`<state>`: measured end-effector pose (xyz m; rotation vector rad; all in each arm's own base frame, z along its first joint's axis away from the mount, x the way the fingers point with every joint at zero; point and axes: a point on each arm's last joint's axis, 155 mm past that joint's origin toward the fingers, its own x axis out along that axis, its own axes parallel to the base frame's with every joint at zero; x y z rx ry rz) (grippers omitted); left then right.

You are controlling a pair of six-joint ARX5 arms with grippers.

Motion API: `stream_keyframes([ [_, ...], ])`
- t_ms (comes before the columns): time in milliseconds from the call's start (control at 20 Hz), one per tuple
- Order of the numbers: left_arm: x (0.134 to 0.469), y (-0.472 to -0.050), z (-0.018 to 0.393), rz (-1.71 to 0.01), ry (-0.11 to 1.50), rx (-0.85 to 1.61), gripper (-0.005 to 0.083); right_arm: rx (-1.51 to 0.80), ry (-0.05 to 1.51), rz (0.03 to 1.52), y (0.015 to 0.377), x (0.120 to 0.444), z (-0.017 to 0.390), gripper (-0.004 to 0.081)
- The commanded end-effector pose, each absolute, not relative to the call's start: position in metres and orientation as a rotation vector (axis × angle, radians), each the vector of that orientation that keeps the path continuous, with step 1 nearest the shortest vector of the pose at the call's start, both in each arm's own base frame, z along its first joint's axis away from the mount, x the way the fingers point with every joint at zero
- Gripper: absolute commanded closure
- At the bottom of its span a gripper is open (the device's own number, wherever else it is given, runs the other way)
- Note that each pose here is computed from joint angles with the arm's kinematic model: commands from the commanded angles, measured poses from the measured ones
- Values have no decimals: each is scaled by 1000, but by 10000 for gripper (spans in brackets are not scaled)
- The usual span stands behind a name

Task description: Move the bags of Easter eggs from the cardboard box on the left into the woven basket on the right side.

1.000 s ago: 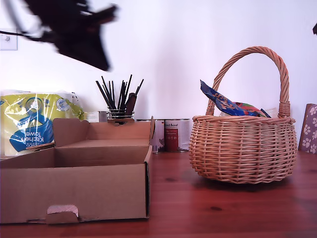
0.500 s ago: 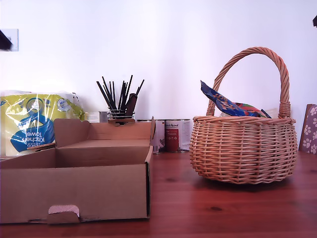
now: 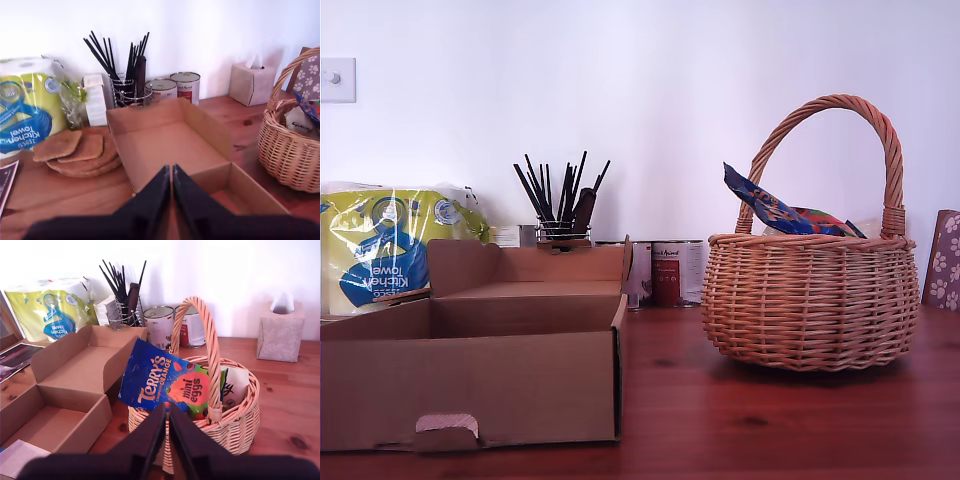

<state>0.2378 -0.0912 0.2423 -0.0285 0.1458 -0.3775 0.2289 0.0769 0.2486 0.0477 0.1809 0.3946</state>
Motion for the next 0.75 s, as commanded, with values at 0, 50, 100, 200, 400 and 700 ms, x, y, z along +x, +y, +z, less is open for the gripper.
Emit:
stream_keyframes([
  [0, 237, -93, 235, -388, 169, -30, 798, 58, 212, 403, 79, 228, 237, 782],
  [50, 236, -93, 231, -384, 182, -28, 797, 60, 228, 399, 78, 228, 233, 782],
  [100, 236, -92, 228, -383, 195, -26, 798, 62, 249, 398, 78, 228, 228, 782],
  [200, 235, -92, 222, -382, 219, -23, 798, 66, 288, 397, 78, 226, 219, 782],
  [400, 232, -91, 210, -380, 269, -16, 797, 73, 356, 395, 78, 221, 204, 782],
  [700, 228, -90, 196, -378, 326, -8, 798, 78, 404, 392, 77, 217, 193, 782],
])
